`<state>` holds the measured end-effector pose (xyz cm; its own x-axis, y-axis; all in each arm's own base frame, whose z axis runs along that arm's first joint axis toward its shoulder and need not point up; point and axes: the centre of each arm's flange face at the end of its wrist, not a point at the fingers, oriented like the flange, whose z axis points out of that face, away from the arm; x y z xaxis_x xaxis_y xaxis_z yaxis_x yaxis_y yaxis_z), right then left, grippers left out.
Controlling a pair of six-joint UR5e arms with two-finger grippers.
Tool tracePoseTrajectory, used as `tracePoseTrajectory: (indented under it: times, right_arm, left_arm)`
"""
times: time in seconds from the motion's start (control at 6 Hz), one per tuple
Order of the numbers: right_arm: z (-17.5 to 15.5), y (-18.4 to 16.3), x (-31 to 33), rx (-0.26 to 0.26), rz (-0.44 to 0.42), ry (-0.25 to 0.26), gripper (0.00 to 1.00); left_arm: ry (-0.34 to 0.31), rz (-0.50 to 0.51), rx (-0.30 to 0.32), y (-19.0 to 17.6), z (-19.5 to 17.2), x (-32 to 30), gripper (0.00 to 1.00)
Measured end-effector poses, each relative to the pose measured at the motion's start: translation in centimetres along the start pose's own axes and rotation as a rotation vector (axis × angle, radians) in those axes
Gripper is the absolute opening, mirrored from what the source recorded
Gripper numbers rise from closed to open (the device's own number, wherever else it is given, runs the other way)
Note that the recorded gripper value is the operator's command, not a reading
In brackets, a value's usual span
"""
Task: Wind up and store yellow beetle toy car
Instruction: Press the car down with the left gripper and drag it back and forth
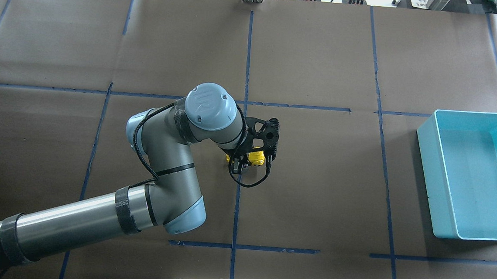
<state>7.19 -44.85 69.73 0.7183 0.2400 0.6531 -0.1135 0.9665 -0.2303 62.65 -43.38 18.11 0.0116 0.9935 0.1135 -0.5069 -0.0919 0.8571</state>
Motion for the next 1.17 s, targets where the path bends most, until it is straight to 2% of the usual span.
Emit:
tracePoseTrajectory:
  times: [0.67, 1.17]
  right_arm:
    - [0.0, 0.0, 0.0, 0.001, 0.001, 0.0, 1.0]
    - [0.0, 0.0, 0.0, 0.0, 0.0, 0.0, 1.0]
  left_arm:
    - [0.039, -0.021, -0.044, 2.3, 0.6, -0.2, 0.01]
    - [0.035, -0.031, -0.052, 5.9, -0.1, 0.3, 0.01]
